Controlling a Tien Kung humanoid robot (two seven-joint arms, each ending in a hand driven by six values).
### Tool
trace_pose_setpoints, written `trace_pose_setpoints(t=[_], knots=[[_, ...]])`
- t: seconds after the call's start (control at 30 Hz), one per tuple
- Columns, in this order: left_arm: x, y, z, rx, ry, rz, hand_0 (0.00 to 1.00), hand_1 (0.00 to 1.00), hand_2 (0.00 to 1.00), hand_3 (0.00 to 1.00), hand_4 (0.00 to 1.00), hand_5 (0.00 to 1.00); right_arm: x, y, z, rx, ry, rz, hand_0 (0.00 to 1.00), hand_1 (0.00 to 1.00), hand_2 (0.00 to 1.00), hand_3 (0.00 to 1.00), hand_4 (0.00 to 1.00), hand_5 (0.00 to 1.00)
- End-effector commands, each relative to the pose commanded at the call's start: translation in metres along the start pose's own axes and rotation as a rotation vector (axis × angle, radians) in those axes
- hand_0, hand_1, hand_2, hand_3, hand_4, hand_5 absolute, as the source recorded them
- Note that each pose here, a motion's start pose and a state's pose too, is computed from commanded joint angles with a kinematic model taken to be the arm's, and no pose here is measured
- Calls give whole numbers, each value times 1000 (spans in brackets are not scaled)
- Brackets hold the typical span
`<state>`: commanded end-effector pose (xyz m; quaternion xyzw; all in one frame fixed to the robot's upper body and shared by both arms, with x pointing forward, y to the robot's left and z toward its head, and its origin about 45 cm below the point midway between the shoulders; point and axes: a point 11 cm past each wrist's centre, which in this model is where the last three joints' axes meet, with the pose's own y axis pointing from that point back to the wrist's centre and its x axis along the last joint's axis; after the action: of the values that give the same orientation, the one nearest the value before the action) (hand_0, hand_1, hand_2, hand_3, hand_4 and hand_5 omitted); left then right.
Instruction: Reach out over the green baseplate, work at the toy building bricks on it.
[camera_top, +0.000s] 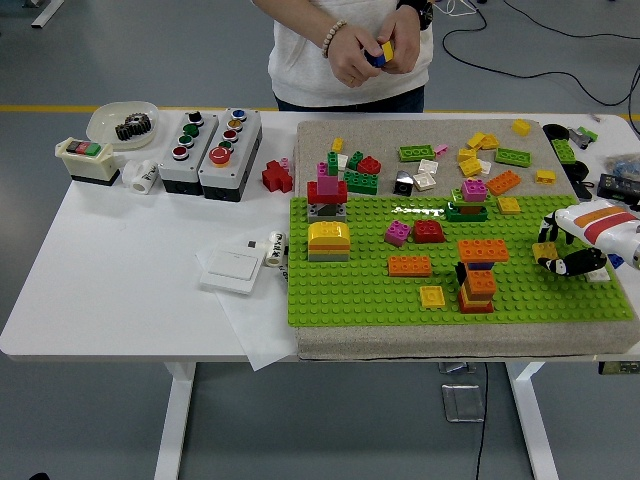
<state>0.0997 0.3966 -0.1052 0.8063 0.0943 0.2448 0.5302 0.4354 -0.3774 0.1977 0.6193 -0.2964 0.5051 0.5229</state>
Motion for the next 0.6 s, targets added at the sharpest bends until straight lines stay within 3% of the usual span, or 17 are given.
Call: trace_pose_setpoints(t=[0.6], knots=[[-1, -1, -3, 6, -3, -2, 550, 634, 691, 612, 648, 725, 42, 7, 0, 14, -10, 111, 305, 440, 536, 540, 658, 396]])
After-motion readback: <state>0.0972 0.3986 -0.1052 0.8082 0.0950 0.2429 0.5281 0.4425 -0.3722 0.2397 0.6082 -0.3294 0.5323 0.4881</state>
